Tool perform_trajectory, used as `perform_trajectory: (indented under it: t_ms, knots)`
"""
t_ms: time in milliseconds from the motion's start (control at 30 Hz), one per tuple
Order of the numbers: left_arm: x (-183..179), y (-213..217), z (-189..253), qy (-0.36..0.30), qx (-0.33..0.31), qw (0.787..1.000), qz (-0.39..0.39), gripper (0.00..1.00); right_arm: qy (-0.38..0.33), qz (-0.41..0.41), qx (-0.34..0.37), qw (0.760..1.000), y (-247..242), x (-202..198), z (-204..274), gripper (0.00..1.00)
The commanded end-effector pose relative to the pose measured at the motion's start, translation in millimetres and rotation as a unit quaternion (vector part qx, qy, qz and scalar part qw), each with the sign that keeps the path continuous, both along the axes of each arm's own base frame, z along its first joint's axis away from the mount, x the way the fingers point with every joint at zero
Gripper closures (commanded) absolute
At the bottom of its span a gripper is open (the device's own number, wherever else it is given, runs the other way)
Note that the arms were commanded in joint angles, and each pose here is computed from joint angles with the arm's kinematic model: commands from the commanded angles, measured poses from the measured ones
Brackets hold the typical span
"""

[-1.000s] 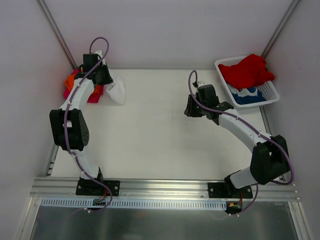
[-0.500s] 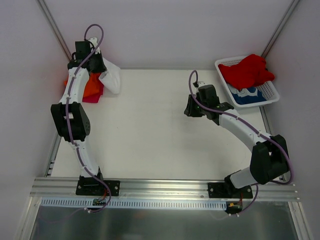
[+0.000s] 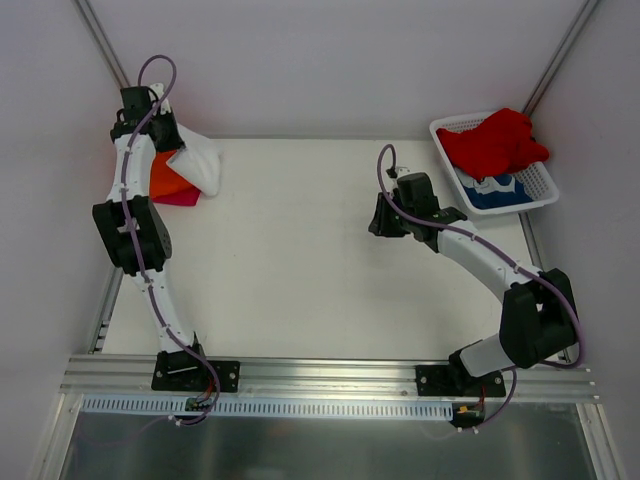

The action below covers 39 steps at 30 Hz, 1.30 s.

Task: Fold and stack the t-shirts
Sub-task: Put the neatly folded tshirt into the corner of the board with the left arm

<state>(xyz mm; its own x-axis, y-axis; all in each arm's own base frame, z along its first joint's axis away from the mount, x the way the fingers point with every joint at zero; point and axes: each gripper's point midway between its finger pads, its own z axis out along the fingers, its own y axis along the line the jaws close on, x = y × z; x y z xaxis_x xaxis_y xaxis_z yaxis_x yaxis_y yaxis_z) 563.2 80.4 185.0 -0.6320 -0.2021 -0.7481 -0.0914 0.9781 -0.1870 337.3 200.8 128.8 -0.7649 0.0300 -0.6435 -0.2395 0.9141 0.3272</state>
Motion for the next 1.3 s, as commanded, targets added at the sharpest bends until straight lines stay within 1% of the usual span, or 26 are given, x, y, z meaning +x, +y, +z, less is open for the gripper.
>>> perform_trajectory:
  t_ms: [0,133,200,300,433,667,733,933,1233,1267]
  knots:
    - [7.5,22.8,44.8,-0.055,0.011,0.998,0.015,1.0,-0.01,0.011,0.014,1.0,5.3,4.6,4.3,0.69]
    - [1.1,58.1,57.9,-0.069,0.004,0.996,0.048,1.0,-0.007,0.015,0.021,1.0,8.5,4.0,2.5,0.69]
    - [-0.8,65.6,59.4,-0.072,0.007,0.996,0.058,1.0,-0.003,0.018,0.027,0.999,10.6,3.0,0.2,0.7]
    - [1.1,65.4,59.3,-0.074,0.005,0.996,0.057,1.0,0.002,0.021,0.03,0.999,13.3,4.2,-3.0,0.7]
    - [0.5,83.6,56.9,-0.069,0.035,0.993,0.088,1.0,0.005,0.024,0.033,0.999,15.6,3.6,-5.1,0.7]
    - [-2.6,126.4,48.5,-0.059,0.062,0.985,0.148,1.0,0.009,0.03,0.042,0.999,19.3,1.8,-5.4,0.7]
    - [-4.8,138.8,38.4,-0.048,0.067,0.983,0.164,1.0,0.011,0.032,0.047,0.998,20.9,1.3,-5.2,0.7]
    - [-7.3,157.3,6.2,-0.019,0.062,0.981,0.184,1.0,0.012,0.032,0.049,0.998,20.6,0.0,-5.0,0.7]
    - [-1.5,165.1,-28.6,0.007,0.056,0.98,0.191,1.0,0.012,0.033,0.051,0.998,22.1,0.2,-4.0,0.7]
    - [-1.3,166.1,-33.3,0.011,0.054,0.98,0.192,0.91,0.013,0.033,0.051,0.998,21.9,-0.1,-4.6,0.7]
